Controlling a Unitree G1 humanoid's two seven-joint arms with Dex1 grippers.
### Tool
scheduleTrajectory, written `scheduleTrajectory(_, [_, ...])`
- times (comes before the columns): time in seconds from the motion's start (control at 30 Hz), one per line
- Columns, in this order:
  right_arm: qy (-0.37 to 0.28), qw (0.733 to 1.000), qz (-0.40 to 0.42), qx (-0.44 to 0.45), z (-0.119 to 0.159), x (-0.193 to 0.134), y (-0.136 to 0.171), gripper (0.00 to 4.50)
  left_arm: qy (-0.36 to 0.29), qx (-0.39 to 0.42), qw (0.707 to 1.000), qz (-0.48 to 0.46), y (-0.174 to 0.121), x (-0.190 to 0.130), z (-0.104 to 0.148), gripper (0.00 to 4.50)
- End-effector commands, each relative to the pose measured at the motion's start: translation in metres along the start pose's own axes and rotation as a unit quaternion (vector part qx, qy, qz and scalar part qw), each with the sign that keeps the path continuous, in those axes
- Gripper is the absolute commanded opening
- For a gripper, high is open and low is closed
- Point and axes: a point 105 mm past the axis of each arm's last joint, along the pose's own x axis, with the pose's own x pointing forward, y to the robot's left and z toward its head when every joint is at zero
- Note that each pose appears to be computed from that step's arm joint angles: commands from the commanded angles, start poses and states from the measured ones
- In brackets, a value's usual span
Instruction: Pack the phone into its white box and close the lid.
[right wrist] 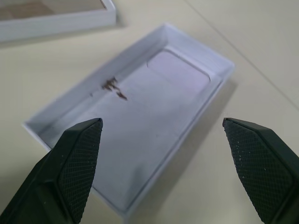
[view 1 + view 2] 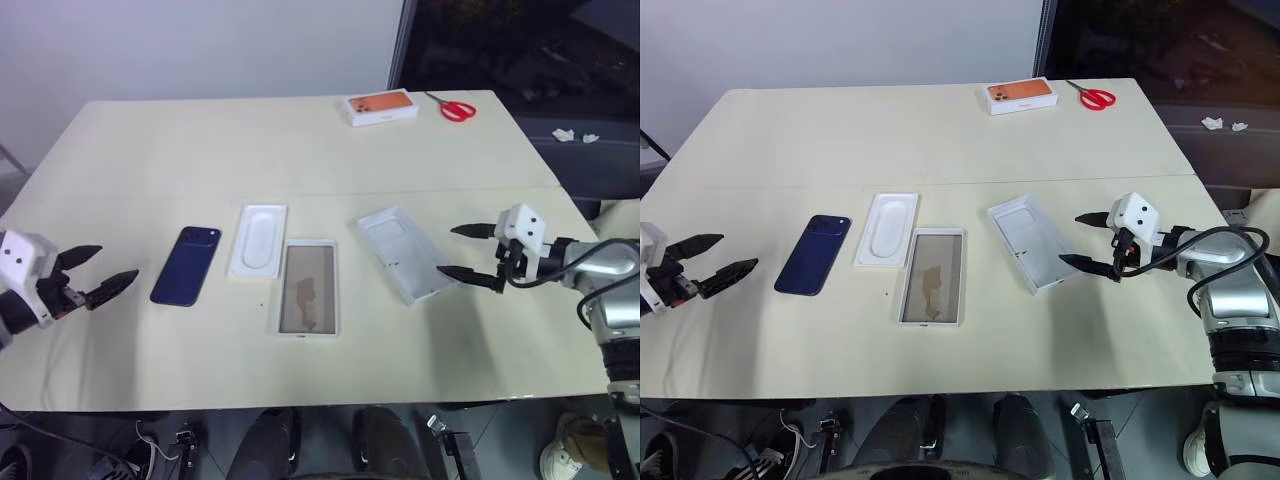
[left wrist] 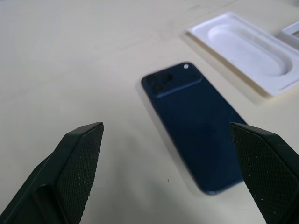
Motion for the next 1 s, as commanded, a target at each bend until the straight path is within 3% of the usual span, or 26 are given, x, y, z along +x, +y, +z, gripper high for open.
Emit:
scheduleTrajectory(0.03, [-0.005, 0.999, -0.028, -0.028, 0.014, -0.008, -0.018, 4.31, -0.045, -0.009, 0.999, -0.013, -0.009, 0.013, 0.027, 4.5])
scheduleTrajectory(0.17, [0.014, 0.999, -0.034, -0.033, 0.005, -0.011, -0.022, 4.31, -0.056, 0.005, 0.998, -0.015, -0.009, 0.018, 0.034, 4.5])
scheduleTrajectory(0.33, [0.005, 0.997, -0.078, -0.015, 0.006, -0.017, -0.039, 4.31, -0.039, -0.003, 0.999, -0.002, 0.001, 0.018, 0.024, 4.5])
scheduleTrajectory(0.5, [-0.024, 0.997, -0.053, -0.055, 0.032, 0.006, -0.03, 4.31, -0.055, -0.037, 0.998, -0.011, -0.012, 0.052, 0.03, 4.5])
scheduleTrajectory(0.7, [-0.043, 0.992, -0.006, -0.119, 0.067, 0.037, -0.01, 4.31, -0.053, -0.124, 0.988, -0.072, -0.055, 0.094, 0.039, 4.5])
scheduleTrajectory(0.83, [-0.058, 0.983, 0.025, -0.171, 0.093, 0.061, 0.01, 4.31, -0.028, -0.234, 0.964, -0.122, -0.085, 0.12, 0.039, 4.5])
scheduleTrajectory(1.0, [-0.078, 0.976, 0.043, -0.196, 0.113, 0.081, 0.029, 4.31, -0.003, -0.317, 0.94, -0.127, -0.093, 0.138, 0.041, 4.5])
